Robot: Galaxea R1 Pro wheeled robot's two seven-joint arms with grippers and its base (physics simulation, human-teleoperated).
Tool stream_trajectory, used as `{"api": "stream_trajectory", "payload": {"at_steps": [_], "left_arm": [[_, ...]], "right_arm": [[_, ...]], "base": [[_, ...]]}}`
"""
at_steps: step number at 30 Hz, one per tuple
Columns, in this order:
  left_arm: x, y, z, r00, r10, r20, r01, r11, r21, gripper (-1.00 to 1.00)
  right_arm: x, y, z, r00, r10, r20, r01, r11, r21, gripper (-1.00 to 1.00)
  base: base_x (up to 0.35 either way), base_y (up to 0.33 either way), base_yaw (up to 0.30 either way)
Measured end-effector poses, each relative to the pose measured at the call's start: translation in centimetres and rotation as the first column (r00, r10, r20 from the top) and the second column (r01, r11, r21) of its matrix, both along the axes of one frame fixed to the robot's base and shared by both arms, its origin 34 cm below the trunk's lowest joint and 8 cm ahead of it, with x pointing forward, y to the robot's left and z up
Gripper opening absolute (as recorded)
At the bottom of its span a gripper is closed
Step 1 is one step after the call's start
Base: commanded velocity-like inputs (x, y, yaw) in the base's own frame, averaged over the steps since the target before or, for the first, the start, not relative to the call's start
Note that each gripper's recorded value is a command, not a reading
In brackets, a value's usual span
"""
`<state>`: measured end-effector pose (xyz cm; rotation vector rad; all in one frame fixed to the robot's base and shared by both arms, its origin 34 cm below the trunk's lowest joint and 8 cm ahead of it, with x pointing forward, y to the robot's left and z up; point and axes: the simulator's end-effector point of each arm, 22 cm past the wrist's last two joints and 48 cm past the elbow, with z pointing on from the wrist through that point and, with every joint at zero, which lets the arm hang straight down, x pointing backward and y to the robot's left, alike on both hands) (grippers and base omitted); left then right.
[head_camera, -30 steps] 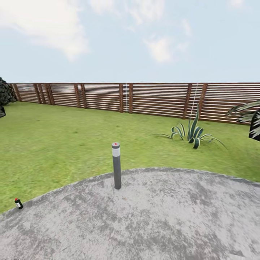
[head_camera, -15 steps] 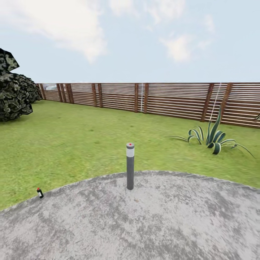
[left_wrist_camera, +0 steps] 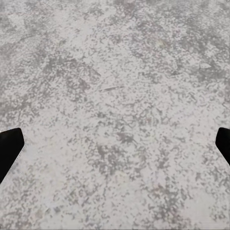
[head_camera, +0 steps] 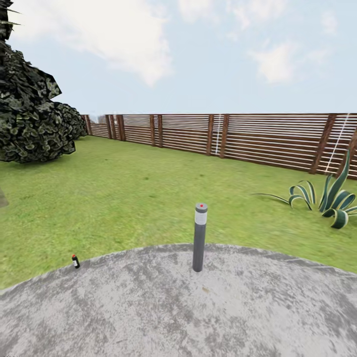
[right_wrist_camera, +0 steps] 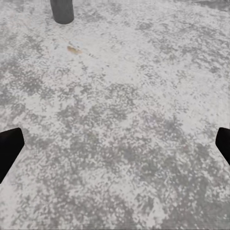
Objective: In the garden, pick up the pesticide atomizer on the floor and spray pesticide onto both trees until each tree trunk is fully covered.
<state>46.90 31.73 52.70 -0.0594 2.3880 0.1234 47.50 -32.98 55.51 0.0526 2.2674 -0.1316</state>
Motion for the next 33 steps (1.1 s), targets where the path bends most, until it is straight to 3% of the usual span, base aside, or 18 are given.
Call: {"api": "stream_trajectory", "payload": {"at_steps": [33], "left_arm": [[0.03, 0.39, 0.07, 1.000, 0.022, 0.004, -0.022, 1.000, -0.005, 1.00]], "right_arm": [[0.00, 0.03, 0.00, 1.000, 0.001, 0.000, -0.001, 1.000, 0.001, 1.00]], "base": [[0.338, 0.046, 0.278]]}}
